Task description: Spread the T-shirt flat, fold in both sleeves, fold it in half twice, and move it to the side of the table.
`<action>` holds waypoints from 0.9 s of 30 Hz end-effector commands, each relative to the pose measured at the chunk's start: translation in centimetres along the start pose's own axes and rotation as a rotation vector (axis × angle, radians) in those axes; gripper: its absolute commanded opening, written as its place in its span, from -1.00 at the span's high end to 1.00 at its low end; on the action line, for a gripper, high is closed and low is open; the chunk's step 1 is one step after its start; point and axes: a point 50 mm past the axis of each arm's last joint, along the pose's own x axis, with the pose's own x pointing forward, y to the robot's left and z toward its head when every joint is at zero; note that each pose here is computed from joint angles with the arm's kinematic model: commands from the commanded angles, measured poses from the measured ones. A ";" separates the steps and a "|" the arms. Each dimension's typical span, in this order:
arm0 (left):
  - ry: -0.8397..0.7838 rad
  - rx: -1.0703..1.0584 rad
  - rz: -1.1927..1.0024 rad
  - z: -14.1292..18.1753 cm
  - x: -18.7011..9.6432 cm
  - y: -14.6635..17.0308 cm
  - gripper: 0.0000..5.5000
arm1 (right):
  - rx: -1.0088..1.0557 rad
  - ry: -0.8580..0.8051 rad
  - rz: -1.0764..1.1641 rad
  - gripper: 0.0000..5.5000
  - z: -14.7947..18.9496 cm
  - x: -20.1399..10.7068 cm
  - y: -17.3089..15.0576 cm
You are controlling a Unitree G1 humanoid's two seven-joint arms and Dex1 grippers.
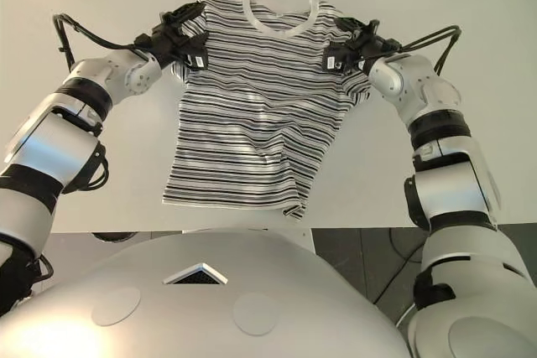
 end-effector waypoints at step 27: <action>-0.353 -0.328 0.520 0.6 -9.6 4.8 -0.18 | 0.663 -0.633 -0.239 0.12 7.6 -10.9 0.7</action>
